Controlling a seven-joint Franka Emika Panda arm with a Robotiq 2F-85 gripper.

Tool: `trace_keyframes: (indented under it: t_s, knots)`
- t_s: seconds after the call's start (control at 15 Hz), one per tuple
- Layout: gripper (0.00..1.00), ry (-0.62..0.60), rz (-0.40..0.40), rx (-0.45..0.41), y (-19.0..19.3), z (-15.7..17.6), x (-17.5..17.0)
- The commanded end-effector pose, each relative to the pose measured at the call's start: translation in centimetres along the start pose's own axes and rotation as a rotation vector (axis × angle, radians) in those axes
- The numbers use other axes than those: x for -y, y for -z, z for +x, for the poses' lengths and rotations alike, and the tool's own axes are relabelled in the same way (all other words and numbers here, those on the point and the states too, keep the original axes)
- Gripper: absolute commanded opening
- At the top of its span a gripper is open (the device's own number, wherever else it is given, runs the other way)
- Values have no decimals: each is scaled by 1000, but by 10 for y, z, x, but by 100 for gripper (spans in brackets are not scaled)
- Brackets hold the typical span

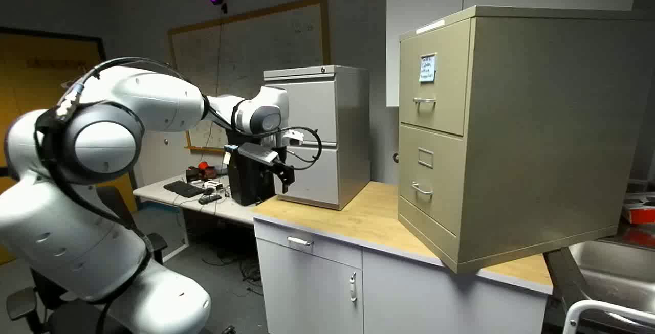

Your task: Open the bottom drawer of the file cabinet on the right

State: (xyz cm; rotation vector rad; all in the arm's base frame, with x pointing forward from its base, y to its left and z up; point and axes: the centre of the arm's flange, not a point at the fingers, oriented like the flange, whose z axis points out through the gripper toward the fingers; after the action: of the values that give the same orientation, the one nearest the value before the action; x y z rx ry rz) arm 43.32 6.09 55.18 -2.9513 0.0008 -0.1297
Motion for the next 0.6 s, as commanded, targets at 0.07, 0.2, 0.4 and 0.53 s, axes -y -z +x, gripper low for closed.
trace_keyframes:
  t_s: [0.07, 0.2, 0.4, 0.53]
  knots:
    - [100, 0, 0, -4, 1, 0, 0]
    - [100, 1, 0, -5, 2, 0, 0]
    - [100, 1, 0, -5, 2, 0, 0]
    - [100, 1, 0, -5, 2, 0, 0]
